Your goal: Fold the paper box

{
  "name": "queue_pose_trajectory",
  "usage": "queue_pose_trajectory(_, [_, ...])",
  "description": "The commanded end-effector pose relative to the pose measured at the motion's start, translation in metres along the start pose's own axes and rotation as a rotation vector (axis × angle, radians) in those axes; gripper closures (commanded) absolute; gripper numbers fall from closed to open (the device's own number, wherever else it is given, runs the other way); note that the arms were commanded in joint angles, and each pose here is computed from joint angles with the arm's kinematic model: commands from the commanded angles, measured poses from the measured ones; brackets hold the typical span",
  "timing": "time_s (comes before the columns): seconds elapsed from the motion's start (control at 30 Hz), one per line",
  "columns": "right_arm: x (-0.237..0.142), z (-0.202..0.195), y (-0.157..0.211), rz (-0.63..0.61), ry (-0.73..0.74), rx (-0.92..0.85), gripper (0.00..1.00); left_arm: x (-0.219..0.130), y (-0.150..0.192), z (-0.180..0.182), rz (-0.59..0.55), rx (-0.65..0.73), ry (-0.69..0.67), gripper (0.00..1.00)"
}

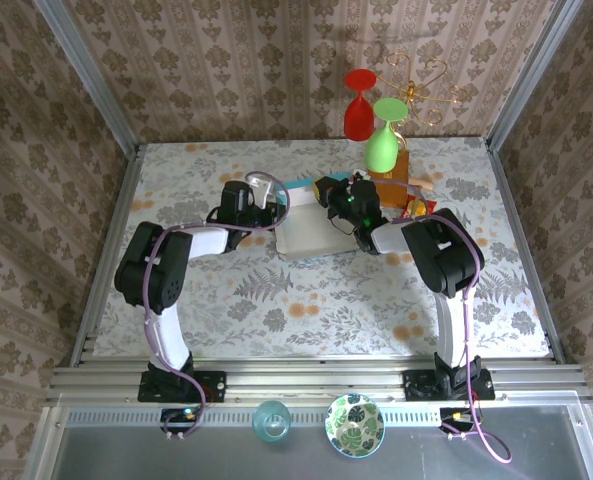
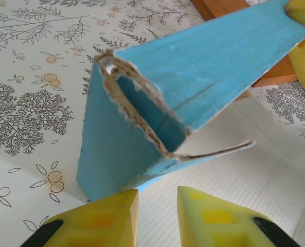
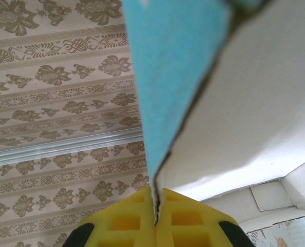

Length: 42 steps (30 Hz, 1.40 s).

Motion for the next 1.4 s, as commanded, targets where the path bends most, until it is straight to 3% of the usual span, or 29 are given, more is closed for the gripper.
queue_pose_trajectory(0.0, [0.002,-0.040,0.018,0.067,0.151,0.053,1.00,0.002,-0.004,0.015,-0.065,-0.006,-0.043,0.71])
queue_pose_trajectory(0.33, [0.004,-0.039,0.020,0.081,0.167,0.064,1.00,0.005,-0.013,0.021,-0.103,-0.060,-0.070,0.67])
queue_pose_trajectory(0.6, [0.005,-0.040,0.021,0.092,0.172,0.070,1.00,0.012,-0.023,0.024,-0.107,-0.097,-0.072,0.80])
queue_pose_trajectory(0.97, [0.003,-0.037,0.019,0.076,0.180,0.067,1.00,0.012,-0.024,0.022,-0.110,-0.111,-0.070,0.89])
queue_pose_trajectory(1.03, [0.000,-0.030,0.018,0.060,0.178,0.056,1.00,0.007,-0.022,0.021,-0.108,-0.113,-0.071,0.87])
queue_pose_trajectory(1.17, [-0.013,-0.015,0.015,0.008,0.190,0.036,1.00,-0.015,-0.022,0.010,-0.130,-0.144,-0.055,0.71])
queue_pose_trajectory(1.37, [-0.051,0.006,0.019,-0.043,0.339,0.029,1.00,-0.077,-0.006,-0.041,-0.145,-0.249,0.059,0.62])
Point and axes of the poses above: each hand's point on the last joint's axis, 136 mm out from that joint toward the fingers, its own x axis out along the fingers, its own z axis along the line the jaws close on, y = z × x, the point moved 4 cm from there along -x, back along the fingers, and after that the axes turned 6 degrees about -x, right-handed, at the moved point
